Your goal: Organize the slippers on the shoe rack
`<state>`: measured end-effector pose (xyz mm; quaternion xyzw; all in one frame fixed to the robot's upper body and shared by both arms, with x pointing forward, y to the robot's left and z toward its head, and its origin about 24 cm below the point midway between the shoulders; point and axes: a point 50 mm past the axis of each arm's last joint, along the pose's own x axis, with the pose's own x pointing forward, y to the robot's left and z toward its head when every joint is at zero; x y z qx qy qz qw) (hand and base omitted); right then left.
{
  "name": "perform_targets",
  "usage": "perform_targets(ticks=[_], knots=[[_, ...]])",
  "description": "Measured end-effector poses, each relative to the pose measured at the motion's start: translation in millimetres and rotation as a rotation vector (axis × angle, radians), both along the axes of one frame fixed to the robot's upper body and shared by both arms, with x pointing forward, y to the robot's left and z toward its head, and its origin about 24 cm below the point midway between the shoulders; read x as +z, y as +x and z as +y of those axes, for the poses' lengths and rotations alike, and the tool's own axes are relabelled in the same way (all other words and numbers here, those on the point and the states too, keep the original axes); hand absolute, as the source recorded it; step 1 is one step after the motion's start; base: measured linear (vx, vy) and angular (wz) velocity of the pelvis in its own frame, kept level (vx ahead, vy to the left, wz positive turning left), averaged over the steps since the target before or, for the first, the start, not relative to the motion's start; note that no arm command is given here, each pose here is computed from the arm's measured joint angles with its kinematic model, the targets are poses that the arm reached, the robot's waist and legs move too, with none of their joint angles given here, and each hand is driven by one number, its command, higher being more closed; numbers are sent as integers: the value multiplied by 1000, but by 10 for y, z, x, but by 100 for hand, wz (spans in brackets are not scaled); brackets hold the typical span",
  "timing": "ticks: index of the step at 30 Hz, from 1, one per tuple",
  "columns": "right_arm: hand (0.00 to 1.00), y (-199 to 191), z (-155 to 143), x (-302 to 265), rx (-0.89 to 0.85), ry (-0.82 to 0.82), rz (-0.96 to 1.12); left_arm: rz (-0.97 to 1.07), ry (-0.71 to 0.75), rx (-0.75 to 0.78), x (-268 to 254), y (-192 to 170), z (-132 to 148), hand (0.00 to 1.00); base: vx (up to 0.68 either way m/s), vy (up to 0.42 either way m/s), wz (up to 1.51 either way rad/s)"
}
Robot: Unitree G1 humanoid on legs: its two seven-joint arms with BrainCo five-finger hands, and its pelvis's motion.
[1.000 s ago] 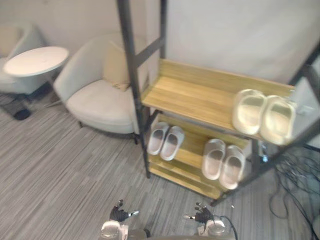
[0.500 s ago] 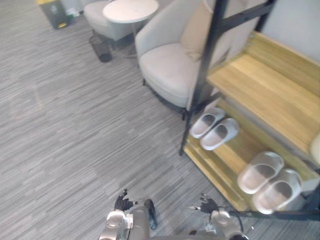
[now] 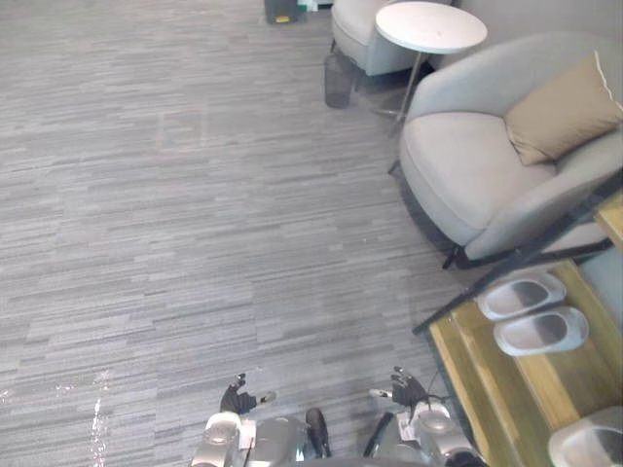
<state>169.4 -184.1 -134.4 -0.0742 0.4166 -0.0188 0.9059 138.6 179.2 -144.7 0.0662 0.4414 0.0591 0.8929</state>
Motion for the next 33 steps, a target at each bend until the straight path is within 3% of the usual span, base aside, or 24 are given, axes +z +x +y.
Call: perform_targets(ticks=[10,17,21,31,33], knots=[[0,-146,-40,-58,-36,0,40,-30,-27,26,27,18,-59,0,287,-17,36],[0,-137,-16,-58,-89,16,35,-74,-18,42,87,151,-9,0,323,211,21],[0,15,223,-17,-73,68,0,-112,46,71,173,251,259,0,287,246,51],[0,-5,247,-24,-24,62,6,-24,66,109,75,17,369,0,301,174,24],[0,46,221,2,-21,55,-13,-30,40,100,67,52,264,0,437,17,66]])
